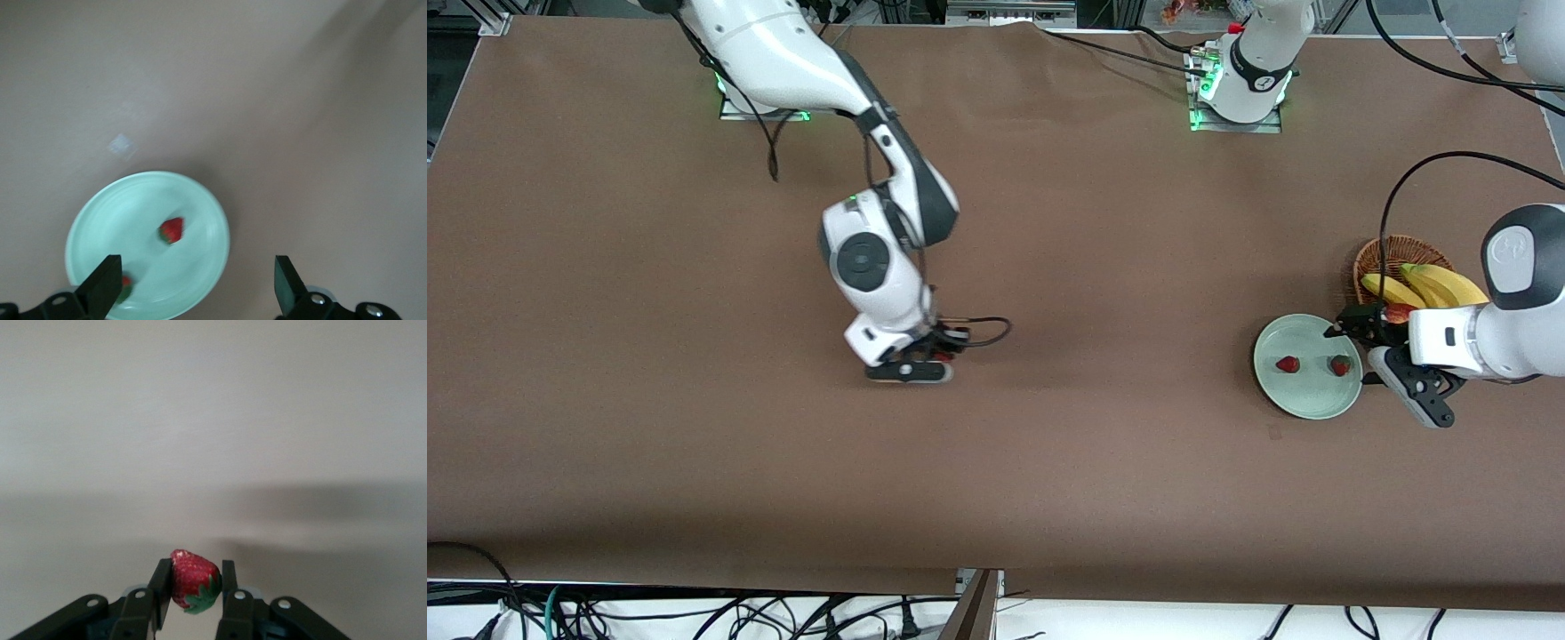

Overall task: Collect all strawberries into plate
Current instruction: 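Release the third strawberry mid-table while the left gripper reaches toward it, then grasp the third strawberry with the left gripper while the right gripper withdraws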

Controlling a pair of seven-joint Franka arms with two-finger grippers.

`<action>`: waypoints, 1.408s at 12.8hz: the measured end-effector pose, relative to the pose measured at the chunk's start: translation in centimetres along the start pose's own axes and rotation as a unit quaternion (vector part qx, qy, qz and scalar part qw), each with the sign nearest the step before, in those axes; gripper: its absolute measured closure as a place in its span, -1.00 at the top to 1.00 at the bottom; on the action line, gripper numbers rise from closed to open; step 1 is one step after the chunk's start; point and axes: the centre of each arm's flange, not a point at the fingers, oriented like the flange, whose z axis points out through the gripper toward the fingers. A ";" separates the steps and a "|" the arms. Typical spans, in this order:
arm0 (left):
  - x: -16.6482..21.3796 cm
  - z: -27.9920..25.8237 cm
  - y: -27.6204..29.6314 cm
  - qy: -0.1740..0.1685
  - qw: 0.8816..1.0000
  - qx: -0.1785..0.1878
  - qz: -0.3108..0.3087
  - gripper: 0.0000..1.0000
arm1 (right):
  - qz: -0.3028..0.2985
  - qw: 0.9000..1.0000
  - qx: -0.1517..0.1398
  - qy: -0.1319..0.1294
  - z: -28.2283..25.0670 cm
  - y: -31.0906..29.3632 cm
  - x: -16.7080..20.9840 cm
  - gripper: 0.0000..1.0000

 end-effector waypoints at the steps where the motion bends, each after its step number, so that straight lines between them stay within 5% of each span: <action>1: 1.6 -0.3 1.8 -0.003 1.000 -0.003 -0.024 1.00 | 0.012 1.000 0.018 0.005 1.4 -2.4 -0.8 -0.32; 5: 7.7 0.2 9.8 -0.017 0.995 0.004 -0.095 1.00 | 0.067 0.995 0.068 0.031 5.0 -8.7 -5.5 -0.32; 9: 10.5 1.7 14.4 -0.030 0.991 0.007 -0.129 1.00 | 0.145 0.980 0.125 0.056 6.4 -12.5 -9.5 -0.31; 10: 11.0 2.0 15.2 -0.032 0.990 0.007 -0.135 1.00 | 0.156 0.977 0.133 0.057 6.5 -12.9 -9.9 -0.22; 15: 12.7 3.4 18.4 -0.046 0.988 0.023 -0.145 1.00 | 0.165 0.974 0.138 0.066 5.6 -12.1 -8.0 0.95; 18: 12.7 3.7 18.4 -0.048 0.988 0.022 -0.147 1.00 | 0.119 0.988 0.091 0.049 5.0 -10.2 -5.7 0.97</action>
